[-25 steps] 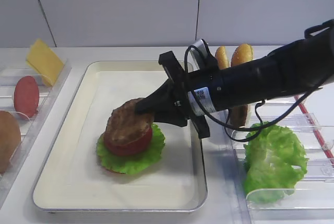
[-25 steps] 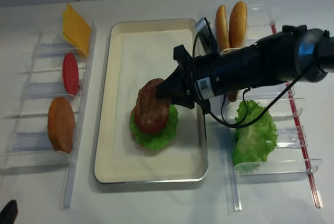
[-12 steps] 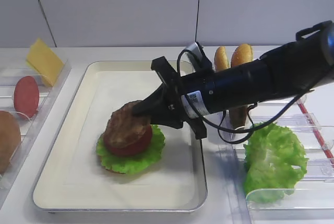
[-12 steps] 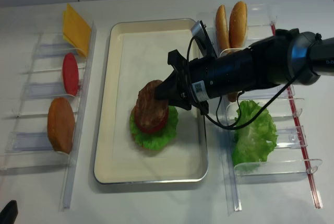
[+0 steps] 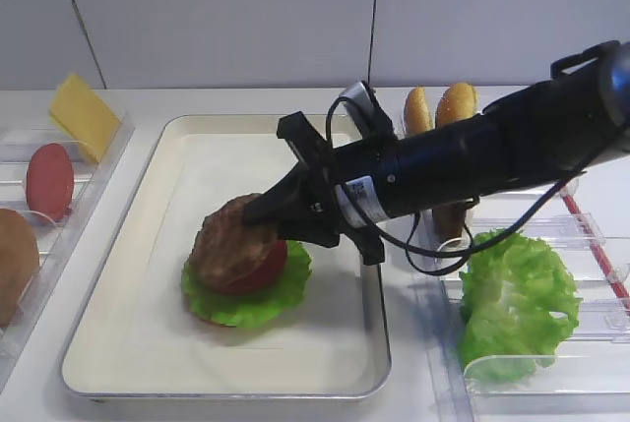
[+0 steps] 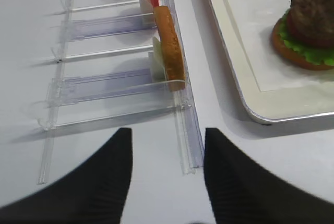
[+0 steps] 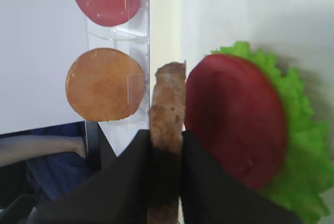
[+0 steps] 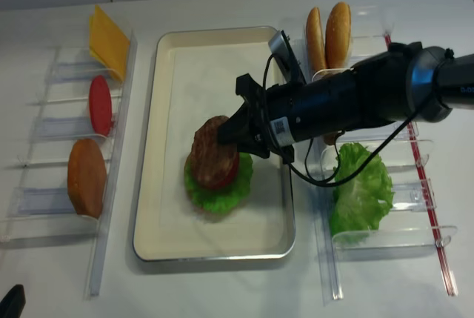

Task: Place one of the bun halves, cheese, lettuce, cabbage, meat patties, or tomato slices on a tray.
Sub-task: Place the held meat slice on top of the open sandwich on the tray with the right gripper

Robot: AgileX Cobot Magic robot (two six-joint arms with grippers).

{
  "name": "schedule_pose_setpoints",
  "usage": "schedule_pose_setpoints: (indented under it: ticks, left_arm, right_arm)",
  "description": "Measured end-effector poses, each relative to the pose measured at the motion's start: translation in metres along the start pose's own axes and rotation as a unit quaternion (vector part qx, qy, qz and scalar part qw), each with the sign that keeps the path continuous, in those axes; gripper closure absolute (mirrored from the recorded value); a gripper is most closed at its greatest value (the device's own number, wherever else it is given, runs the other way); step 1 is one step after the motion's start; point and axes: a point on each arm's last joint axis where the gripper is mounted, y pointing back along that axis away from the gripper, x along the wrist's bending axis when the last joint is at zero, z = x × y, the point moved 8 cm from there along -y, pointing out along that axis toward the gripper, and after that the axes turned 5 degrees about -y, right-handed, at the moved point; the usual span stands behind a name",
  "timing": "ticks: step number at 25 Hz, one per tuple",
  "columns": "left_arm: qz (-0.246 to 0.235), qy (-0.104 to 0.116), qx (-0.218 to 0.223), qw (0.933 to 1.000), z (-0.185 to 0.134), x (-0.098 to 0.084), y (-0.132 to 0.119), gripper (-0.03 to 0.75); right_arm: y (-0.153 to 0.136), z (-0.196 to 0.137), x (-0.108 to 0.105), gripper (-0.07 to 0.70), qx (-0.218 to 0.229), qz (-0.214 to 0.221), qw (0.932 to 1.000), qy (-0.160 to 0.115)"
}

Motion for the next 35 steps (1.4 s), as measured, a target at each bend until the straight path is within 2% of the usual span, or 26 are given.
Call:
schedule_pose_setpoints:
  ticks: [5, 10, 21, 28, 35]
  left_arm:
    - [0.000, 0.000, 0.000, 1.0000, 0.000, 0.000, 0.000, 0.387]
    - [0.000, 0.000, 0.000, 1.0000, 0.000, 0.000, 0.000, 0.387]
    - [0.000, 0.000, 0.000, 1.0000, 0.000, 0.000, 0.000, 0.387]
    - [0.000, 0.000, 0.000, 1.0000, 0.000, 0.000, 0.000, 0.387]
    - [0.000, 0.000, 0.000, 1.0000, 0.000, 0.000, 0.000, 0.387]
  right_arm:
    - [-0.004, -0.002, -0.003, 0.503, 0.004, -0.003, 1.0000, 0.000]
    - [-0.008, -0.002, -0.012, 0.503, 0.007, -0.008, 0.9999, -0.012]
    - [-0.009, 0.000, -0.011, 0.502, 0.008, -0.002, 0.9997, -0.024]
    - [-0.009, 0.000, -0.011, 0.410, 0.008, -0.002, 0.9997, -0.024]
    - [-0.006, 0.002, -0.011, 0.366, 0.009, 0.004, 0.9996, -0.026]
